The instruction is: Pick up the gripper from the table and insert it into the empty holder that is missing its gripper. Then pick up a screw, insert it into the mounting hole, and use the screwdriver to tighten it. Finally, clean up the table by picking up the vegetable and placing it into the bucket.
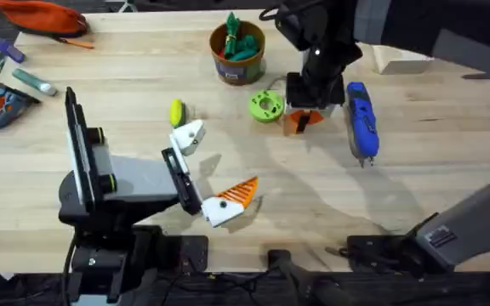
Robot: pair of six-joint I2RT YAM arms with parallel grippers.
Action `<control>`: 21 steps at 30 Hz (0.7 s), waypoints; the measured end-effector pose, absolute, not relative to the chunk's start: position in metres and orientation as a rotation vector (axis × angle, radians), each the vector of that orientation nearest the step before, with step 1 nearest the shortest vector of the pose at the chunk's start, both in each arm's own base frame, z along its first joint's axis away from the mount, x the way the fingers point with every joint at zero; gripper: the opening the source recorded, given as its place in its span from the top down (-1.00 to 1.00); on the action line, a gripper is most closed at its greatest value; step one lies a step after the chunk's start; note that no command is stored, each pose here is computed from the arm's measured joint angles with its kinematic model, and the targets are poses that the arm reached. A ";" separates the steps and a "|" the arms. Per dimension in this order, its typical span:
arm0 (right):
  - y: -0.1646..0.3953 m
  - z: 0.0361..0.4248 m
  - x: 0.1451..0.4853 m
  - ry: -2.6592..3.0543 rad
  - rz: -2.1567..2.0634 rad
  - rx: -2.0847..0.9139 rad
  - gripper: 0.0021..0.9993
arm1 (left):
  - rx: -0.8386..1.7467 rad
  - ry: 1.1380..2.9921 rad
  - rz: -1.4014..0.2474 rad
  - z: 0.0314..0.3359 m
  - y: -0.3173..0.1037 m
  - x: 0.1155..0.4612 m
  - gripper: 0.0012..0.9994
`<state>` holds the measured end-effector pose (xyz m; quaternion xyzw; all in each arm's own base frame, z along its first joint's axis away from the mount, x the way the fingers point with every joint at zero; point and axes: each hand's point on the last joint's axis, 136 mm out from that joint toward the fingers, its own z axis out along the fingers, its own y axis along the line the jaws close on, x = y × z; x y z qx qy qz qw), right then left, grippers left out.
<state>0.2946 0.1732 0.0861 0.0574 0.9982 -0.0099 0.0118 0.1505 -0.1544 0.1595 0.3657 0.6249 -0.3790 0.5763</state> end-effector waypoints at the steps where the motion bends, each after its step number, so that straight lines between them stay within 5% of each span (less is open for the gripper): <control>1: 0.173 0.086 0.295 3.113 -0.031 0.179 0.81 | 0.856 1.463 -0.887 0.160 -0.154 0.151 -0.97; 5: 0.173 0.086 0.295 3.112 -0.031 0.179 0.97 | 0.856 1.462 -0.887 0.160 -0.154 0.151 -0.97; 21: 0.173 0.093 0.295 3.097 -0.013 0.168 0.99 | 0.856 1.463 -0.887 0.159 -0.154 0.151 -0.97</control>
